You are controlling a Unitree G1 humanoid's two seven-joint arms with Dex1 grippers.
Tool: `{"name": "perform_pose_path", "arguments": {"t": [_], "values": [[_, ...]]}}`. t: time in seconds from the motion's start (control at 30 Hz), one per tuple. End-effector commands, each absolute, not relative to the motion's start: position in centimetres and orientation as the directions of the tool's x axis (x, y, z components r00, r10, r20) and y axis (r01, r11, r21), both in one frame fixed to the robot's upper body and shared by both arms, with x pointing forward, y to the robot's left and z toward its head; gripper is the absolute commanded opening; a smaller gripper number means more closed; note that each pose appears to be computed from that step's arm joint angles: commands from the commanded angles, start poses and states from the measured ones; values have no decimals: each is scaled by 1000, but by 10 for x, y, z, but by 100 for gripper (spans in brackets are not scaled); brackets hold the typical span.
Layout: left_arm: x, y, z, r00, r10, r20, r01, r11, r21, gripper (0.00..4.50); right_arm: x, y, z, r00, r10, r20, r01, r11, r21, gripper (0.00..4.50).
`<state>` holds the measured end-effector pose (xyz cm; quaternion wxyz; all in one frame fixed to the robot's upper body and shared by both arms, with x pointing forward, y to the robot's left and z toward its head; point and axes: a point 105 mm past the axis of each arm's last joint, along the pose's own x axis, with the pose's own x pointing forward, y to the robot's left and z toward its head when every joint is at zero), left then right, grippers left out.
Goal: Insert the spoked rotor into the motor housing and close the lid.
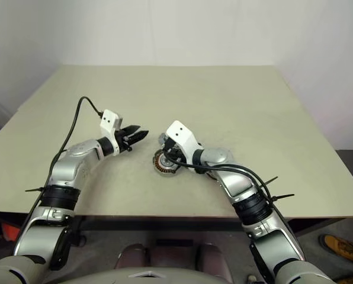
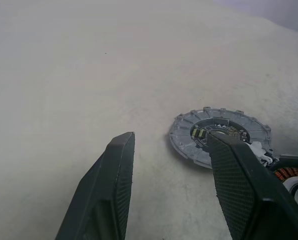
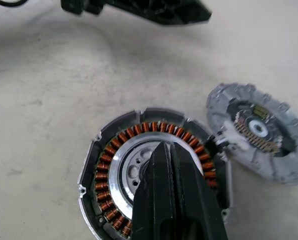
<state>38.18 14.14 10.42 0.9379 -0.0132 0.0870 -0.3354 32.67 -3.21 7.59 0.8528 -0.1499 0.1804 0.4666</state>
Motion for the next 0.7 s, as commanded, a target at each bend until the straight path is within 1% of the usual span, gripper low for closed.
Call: {"name": "perform_pose_path", "arguments": {"t": [0.03,0.23,0.33,0.47,0.6,0.7], "values": [[384,144,117,770,-627,-120,627,778,-44,244,333,-43,55,524,695,-492,-821,566,-74,3],[383,145,116,772,-624,-122,623,781,-45,244,335,-43,79,540,720,-436,-826,553,-109,3],[383,144,115,769,-627,-122,627,778,-46,244,333,-39,98,539,745,-393,-835,534,-131,3],[383,143,115,769,-628,-122,627,777,-47,244,331,-35,111,536,759,-369,-841,520,-151,3],[384,142,115,766,-631,-123,631,775,-47,244,330,-31,111,528,764,-371,-845,513,-148,3],[384,143,116,768,-629,-123,629,776,-45,244,328,-31,98,515,759,-398,-848,519,-107,3]]}}
